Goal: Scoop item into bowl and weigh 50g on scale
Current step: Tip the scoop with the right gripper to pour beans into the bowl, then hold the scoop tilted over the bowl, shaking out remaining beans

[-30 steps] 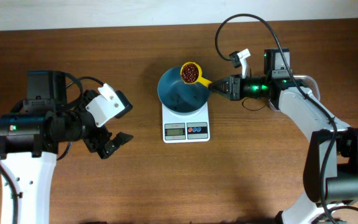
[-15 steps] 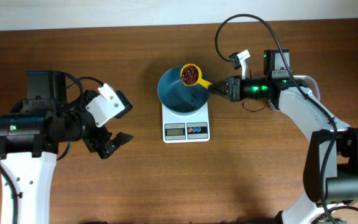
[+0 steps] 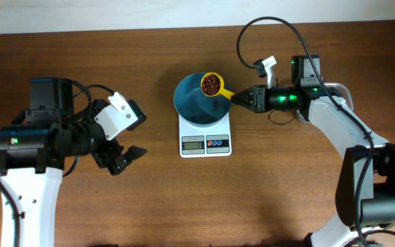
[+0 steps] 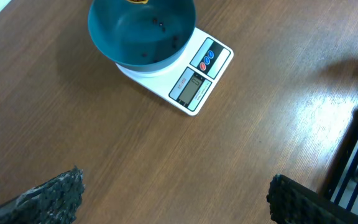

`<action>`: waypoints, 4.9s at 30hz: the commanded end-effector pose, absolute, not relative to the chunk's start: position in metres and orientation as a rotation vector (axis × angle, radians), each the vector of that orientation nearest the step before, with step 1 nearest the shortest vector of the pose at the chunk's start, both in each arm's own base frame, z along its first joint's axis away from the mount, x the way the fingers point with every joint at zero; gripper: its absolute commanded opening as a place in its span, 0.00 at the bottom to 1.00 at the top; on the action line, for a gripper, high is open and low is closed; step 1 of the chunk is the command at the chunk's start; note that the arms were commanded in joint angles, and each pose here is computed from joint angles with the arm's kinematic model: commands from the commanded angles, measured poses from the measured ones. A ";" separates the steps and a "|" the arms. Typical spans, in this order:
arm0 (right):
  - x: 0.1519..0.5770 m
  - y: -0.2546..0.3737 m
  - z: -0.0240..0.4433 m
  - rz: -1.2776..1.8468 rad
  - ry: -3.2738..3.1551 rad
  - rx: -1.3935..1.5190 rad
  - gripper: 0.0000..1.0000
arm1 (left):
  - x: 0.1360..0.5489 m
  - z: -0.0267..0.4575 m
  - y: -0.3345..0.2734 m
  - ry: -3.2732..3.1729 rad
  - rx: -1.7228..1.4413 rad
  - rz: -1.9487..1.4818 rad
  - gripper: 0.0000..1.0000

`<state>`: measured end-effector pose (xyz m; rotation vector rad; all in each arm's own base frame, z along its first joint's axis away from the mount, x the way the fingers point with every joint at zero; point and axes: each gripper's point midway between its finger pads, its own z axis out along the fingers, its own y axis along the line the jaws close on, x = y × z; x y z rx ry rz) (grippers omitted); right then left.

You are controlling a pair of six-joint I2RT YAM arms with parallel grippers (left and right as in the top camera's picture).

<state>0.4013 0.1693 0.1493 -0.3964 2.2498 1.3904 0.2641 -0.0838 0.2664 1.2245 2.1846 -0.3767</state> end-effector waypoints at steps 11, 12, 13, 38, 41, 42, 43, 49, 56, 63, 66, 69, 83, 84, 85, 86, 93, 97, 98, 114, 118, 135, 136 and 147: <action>0.398 0.173 0.176 1.293 2.205 -0.480 0.04 | 0.264 0.271 -0.085 2.161 1.230 -0.383 0.99; 0.398 0.175 0.174 1.272 2.213 -0.490 0.04 | 0.264 0.271 -0.085 2.161 1.230 -0.383 0.99; 0.398 0.178 0.170 1.240 2.225 -0.505 0.04 | 0.264 0.271 -0.085 2.161 1.230 -0.383 0.99; 0.401 0.172 0.143 1.004 2.340 -0.524 0.04 | 0.264 0.271 -0.085 2.161 1.230 -0.383 0.99; 0.402 0.172 0.144 0.979 2.314 -0.575 0.04 | 0.264 0.271 -0.085 2.161 1.230 -0.383 0.99; 0.403 0.171 0.144 0.969 2.314 -0.578 0.04 | 0.264 0.271 -0.085 2.161 1.230 -0.383 0.99; 0.403 0.171 0.144 0.961 2.304 -0.598 0.04 | 0.264 0.271 -0.085 2.161 1.230 -0.383 0.99; 0.414 0.173 0.162 0.943 2.258 -0.613 0.04 | 0.264 0.271 -0.085 2.161 1.230 -0.383 0.99; 0.412 0.172 0.167 0.952 2.280 -0.606 0.04 | 0.264 0.271 -0.085 2.161 1.230 -0.383 0.99; 0.407 0.172 0.163 0.964 2.308 -0.597 0.04 | 0.264 0.271 -0.085 2.161 1.230 -0.383 0.99; 0.407 0.172 0.163 0.966 2.307 -0.598 0.04 | 0.264 0.271 -0.085 2.161 1.230 -0.383 0.99; 0.407 0.172 0.164 0.968 2.306 -0.598 0.04 | 0.264 0.271 -0.085 2.161 1.230 -0.383 0.99; 0.407 0.172 0.164 0.967 2.303 -0.599 0.04 | 0.264 0.271 -0.085 2.161 1.230 -0.383 0.99; 0.407 0.172 0.164 0.967 2.303 -0.599 0.04 | 0.264 0.271 -0.085 2.161 1.230 -0.383 0.99; 0.407 0.172 0.164 0.965 2.303 -0.599 0.04 | 0.264 0.271 -0.085 2.161 1.230 -0.383 0.99; 0.408 0.172 0.164 0.961 2.304 -0.598 0.04 | 0.264 0.271 -0.085 2.161 1.230 -0.383 0.99; 0.410 0.172 0.166 0.956 2.291 -0.602 0.04 | 0.264 0.271 -0.085 2.161 1.230 -0.383 0.99; 0.410 0.172 0.166 0.957 2.291 -0.602 0.04 | 0.264 0.271 -0.085 2.161 1.230 -0.383 0.99; 0.410 0.172 0.166 0.956 2.291 -0.602 0.04 | 0.264 0.271 -0.085 2.161 1.230 -0.383 0.99; 0.410 0.178 0.161 0.881 2.313 -0.624 0.04 | 0.264 0.271 -0.085 2.161 1.230 -0.383 0.99; 0.410 0.177 0.165 0.860 2.294 -0.649 0.04 | 0.264 0.271 -0.085 2.161 1.230 -0.383 0.99; 0.388 0.173 0.181 0.747 2.331 -0.687 0.04 | 0.264 0.271 -0.085 2.161 1.230 -0.383 0.99; 0.384 0.176 0.183 0.755 2.335 -0.688 0.04 | 0.264 0.271 -0.085 2.161 1.230 -0.383 0.99; 0.379 0.182 0.191 0.751 2.353 -0.662 0.04 | 0.264 0.271 -0.085 2.161 1.230 -0.383 0.99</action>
